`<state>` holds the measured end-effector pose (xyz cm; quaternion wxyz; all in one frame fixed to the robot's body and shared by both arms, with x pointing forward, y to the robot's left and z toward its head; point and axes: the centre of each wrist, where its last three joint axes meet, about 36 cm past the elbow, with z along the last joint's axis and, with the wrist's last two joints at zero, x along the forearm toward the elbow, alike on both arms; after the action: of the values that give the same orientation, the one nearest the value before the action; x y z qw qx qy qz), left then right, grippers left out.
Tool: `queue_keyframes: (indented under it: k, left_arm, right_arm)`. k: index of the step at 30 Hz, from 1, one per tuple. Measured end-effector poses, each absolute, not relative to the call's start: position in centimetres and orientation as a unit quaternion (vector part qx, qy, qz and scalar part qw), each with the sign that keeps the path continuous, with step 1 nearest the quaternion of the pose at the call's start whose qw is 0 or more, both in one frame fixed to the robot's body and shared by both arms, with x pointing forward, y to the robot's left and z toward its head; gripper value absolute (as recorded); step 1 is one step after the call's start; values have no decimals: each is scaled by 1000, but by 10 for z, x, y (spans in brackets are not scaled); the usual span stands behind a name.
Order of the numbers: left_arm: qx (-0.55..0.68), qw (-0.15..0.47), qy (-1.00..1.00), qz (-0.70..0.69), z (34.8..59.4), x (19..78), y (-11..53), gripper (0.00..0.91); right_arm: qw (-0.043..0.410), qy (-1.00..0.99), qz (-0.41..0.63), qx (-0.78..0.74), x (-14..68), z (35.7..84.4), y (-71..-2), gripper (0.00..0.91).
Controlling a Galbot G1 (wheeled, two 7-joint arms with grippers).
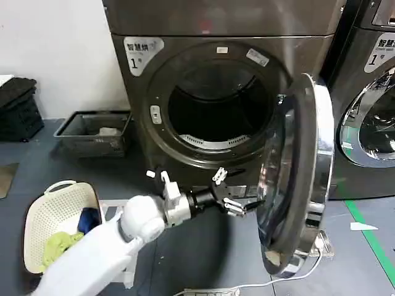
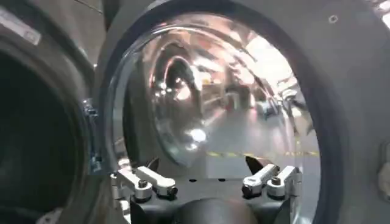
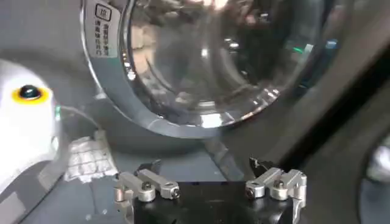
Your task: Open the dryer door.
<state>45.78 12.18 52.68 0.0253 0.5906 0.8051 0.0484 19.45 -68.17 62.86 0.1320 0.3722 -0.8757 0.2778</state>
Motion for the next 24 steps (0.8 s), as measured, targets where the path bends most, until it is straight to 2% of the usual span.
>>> queue_keyframes:
  k: [11,24]
  left_arm:
    - [616,31,785,53,530,473,90,907]
    - [628,43,774,73,532,496,52,907]
  right_arm:
    - [84,-939,276,187,43,604,-718,907]
    - [82,-954,279,-68,-124,577,-733,907]
